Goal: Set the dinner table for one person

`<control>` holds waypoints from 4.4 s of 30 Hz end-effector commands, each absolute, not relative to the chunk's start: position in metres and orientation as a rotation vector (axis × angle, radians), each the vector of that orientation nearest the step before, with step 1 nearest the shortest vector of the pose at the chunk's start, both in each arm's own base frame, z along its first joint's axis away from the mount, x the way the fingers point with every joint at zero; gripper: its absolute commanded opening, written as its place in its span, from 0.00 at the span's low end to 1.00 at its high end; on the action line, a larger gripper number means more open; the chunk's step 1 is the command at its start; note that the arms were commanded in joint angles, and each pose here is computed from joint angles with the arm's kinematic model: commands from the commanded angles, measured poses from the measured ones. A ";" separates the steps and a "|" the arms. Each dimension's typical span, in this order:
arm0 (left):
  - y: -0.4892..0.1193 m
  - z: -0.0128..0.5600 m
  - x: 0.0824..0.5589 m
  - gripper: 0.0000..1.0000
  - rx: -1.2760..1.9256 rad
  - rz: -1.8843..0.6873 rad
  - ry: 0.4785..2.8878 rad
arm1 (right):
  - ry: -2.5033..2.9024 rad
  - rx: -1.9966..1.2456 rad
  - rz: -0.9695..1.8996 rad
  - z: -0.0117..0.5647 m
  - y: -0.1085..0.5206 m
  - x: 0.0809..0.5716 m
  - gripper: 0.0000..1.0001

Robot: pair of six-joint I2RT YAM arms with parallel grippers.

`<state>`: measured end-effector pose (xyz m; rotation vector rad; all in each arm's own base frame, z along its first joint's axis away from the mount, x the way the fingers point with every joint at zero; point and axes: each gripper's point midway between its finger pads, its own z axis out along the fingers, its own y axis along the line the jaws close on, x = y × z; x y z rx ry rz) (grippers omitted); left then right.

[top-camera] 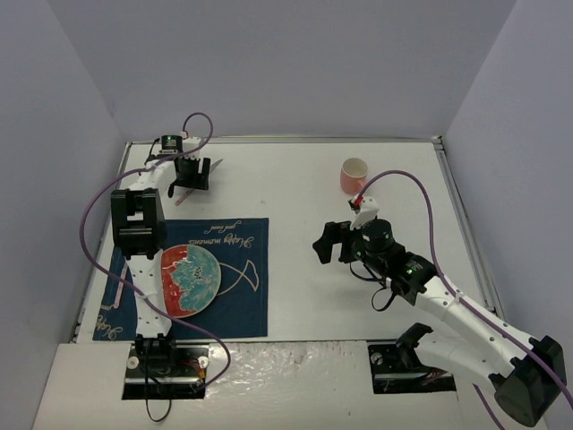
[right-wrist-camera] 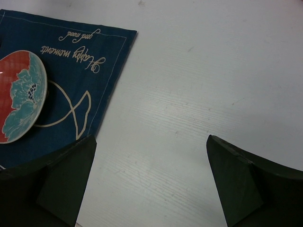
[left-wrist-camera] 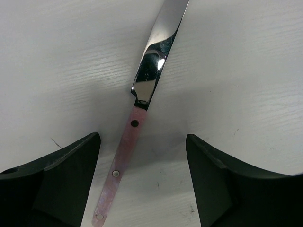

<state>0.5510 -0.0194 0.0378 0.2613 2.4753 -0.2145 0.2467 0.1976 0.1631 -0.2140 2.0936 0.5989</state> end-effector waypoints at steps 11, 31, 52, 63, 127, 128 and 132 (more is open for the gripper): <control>-0.015 0.052 0.546 0.59 0.283 -0.177 2.492 | 2.005 -0.155 0.628 0.187 0.197 0.254 0.99; 0.027 0.040 0.488 0.46 0.222 -0.047 2.634 | 1.974 -0.151 0.644 0.193 0.193 0.249 0.99; -0.013 0.094 0.483 0.00 0.183 -0.196 2.512 | 1.931 -0.155 0.657 0.208 0.196 0.252 0.99; -0.122 0.204 0.441 0.00 0.131 -0.374 2.249 | 1.820 -0.177 0.784 0.252 0.229 0.272 0.99; -0.259 0.208 0.278 0.00 0.164 -0.491 2.006 | 1.745 -0.076 1.171 0.257 0.329 0.379 0.31; -0.259 0.208 0.278 0.00 0.165 -0.492 2.006 | 1.747 -0.079 1.175 0.256 0.329 0.378 0.30; -0.259 0.208 0.279 0.00 0.164 -0.485 2.009 | 1.752 -0.092 1.189 0.254 0.332 0.376 0.26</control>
